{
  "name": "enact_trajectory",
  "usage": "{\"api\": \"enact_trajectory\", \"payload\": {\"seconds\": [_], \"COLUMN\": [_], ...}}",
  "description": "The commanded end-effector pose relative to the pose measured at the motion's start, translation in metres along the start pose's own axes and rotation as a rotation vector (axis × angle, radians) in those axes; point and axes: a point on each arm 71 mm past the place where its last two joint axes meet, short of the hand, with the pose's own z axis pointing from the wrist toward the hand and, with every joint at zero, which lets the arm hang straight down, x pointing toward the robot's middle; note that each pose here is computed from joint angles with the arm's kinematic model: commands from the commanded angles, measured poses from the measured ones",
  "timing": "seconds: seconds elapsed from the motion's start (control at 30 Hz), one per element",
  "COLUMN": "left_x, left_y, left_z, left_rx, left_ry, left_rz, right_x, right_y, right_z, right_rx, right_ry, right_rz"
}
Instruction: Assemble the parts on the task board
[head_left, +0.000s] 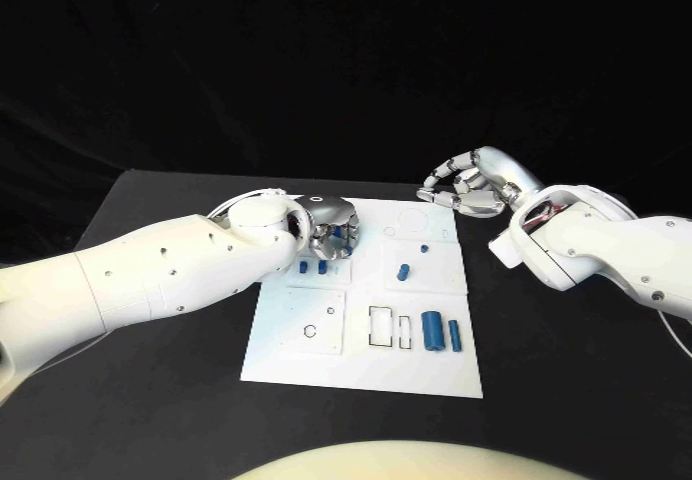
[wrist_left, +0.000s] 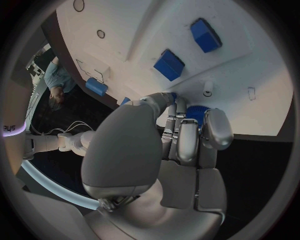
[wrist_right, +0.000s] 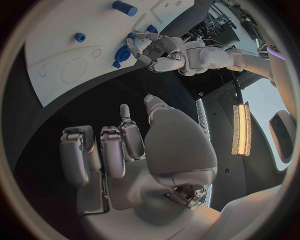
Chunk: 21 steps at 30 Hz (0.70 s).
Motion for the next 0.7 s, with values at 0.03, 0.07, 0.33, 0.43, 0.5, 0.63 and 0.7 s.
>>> {"api": "enact_trajectory", "payload": {"seconds": [0.03, 0.07, 0.33, 0.43, 0.5, 0.63, 0.7], "left_x": [0.0061, 0.0062, 0.0069, 0.0074, 0.0076, 0.0079, 0.008], "left_y": [-0.0037, -0.0036, -0.002, -0.0014, -0.0012, -0.002, -0.0031], "left_z": [0.0007, 0.0008, 0.0008, 0.0009, 0.0009, 0.0014, 0.002], "left_rx": [0.012, 0.01, -0.003, -0.007, -0.008, -0.005, -0.001], "left_ry": [0.041, 0.042, 0.052, 0.057, 0.061, 0.065, 0.065], "left_rz": [0.002, 0.002, 0.003, 0.003, 0.002, 0.0, -0.001], "right_x": [0.0012, 0.0012, 0.0011, 0.0011, 0.0011, 0.0011, 0.0011], "right_y": [0.001, 0.001, 0.001, 0.001, 0.001, 0.0011, 0.0011], "right_z": [-0.0002, -0.0002, -0.0004, -0.0005, -0.0006, -0.0006, -0.0006], "right_rx": [-0.01, -0.011, -0.01, -0.01, -0.01, -0.011, -0.011], "right_ry": [0.011, 0.011, 0.011, 0.011, 0.011, 0.011, 0.012], "right_rz": [-0.009, -0.009, -0.009, -0.009, -0.009, -0.009, -0.009]}}
